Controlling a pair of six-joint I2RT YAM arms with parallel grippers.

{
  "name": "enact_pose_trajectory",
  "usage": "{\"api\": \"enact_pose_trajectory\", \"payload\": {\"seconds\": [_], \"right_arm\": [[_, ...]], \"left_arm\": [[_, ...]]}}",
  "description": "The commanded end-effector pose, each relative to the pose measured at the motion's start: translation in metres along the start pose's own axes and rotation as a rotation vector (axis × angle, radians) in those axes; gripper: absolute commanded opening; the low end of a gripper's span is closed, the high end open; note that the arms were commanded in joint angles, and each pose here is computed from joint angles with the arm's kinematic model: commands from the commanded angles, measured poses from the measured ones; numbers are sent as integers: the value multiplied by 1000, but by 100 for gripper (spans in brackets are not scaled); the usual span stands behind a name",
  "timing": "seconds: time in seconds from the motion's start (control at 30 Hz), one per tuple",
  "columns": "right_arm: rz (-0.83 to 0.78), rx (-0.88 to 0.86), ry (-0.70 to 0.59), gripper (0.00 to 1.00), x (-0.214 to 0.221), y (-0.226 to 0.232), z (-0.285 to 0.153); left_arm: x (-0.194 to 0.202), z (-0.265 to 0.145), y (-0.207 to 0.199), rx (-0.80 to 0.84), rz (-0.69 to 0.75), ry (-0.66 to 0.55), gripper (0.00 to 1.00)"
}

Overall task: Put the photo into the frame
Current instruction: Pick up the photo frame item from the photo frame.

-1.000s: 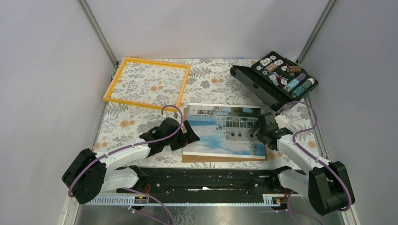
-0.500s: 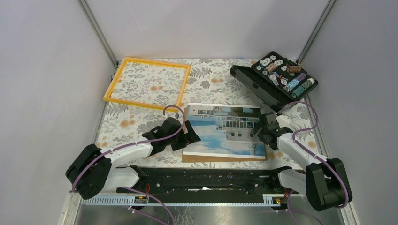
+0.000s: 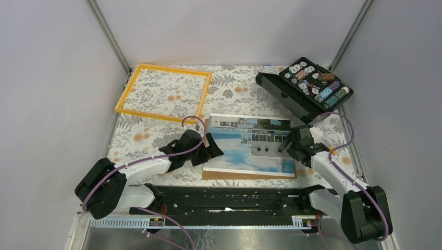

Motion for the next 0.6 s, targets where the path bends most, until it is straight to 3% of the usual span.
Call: {"api": "enact_pose_trajectory", "payload": {"seconds": [0.0, 0.33, 0.57], "right_arm": [[17, -72, -11, 100, -4, 10, -8], [36, 78, 13, 100, -9, -5, 12], [8, 1, 99, 100, -2, 4, 10]], "left_arm": [[2, 3, 5, -28, 12, 0, 99], [-3, -9, -2, -13, 32, -17, 99], [1, -5, 6, -36, 26, -10, 99]]}}
Point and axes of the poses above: each gripper's point midway between its finger pads, its own z axis out along the fingers, its own y axis along the line the jaws close on, x = y × z, the point moved 7 cm from there along -z, back along the fingers, and after that the axes turned 7 degrees about z, right-handed, at the moved point
